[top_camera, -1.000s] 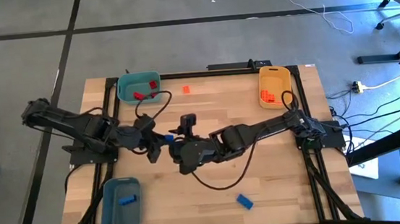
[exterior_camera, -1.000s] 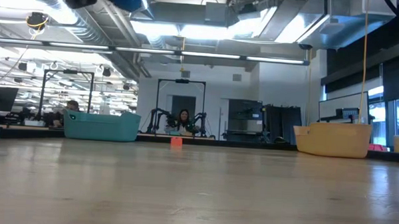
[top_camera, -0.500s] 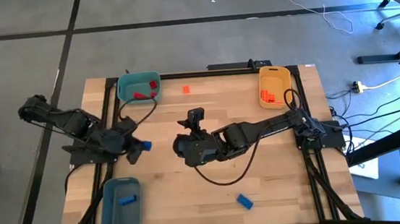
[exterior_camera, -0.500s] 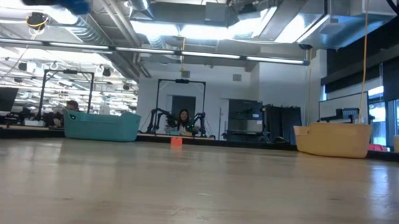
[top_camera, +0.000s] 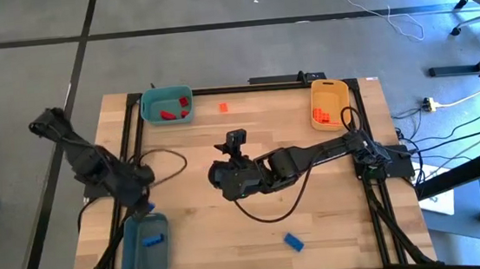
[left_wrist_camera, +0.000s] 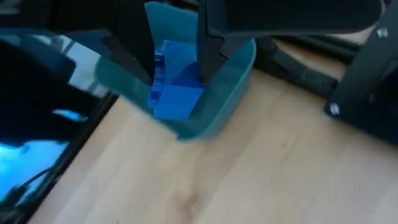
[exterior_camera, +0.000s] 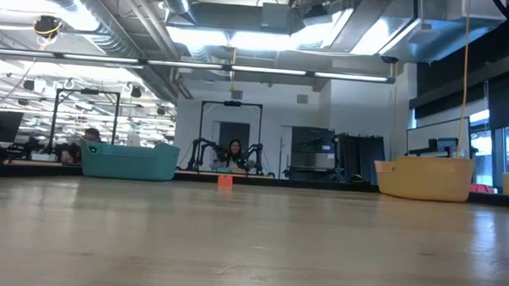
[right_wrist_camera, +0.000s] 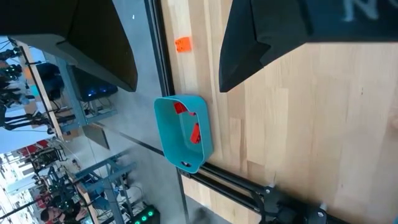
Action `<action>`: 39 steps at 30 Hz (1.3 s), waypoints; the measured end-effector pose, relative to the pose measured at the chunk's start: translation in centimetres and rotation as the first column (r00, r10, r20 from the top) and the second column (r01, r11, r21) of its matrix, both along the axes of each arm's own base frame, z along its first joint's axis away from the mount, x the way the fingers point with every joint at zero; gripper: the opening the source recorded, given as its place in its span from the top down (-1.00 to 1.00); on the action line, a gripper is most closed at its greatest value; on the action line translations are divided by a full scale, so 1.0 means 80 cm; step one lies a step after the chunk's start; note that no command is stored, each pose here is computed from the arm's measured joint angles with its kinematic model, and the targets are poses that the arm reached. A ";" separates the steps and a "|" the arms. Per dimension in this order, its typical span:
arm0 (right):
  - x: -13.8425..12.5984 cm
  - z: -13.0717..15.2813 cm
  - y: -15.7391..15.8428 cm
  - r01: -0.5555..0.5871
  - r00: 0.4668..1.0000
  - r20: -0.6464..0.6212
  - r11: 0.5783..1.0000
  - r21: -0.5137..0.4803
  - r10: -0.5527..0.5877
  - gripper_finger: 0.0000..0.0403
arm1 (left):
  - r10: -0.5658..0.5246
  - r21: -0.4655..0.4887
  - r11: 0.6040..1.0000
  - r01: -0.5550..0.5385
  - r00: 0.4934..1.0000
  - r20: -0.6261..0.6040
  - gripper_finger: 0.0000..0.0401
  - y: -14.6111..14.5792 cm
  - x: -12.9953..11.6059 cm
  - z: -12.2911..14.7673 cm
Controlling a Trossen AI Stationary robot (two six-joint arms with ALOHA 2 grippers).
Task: Sort & place blocks by color
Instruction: Put the blue game piece into the gray bin
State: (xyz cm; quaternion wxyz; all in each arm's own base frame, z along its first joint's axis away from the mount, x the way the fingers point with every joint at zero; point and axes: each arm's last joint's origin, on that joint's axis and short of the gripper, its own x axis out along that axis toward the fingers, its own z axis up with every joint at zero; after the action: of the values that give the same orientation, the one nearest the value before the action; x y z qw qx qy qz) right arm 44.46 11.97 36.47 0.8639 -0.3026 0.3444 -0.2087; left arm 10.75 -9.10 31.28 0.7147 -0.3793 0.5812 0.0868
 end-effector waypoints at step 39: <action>0.003 -0.001 -0.008 0.005 1.000 0.009 0.999 0.042 -0.005 -0.13 | 0.008 0.000 1.000 -0.008 0.977 -0.213 0.21 -0.067 0.005 -0.159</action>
State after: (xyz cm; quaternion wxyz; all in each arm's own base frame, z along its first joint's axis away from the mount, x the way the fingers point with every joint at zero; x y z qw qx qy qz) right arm 44.67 11.36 36.42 0.8712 -0.2823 0.3454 -0.2050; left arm 11.15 -14.47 18.58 0.6479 -0.3703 0.6529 0.1295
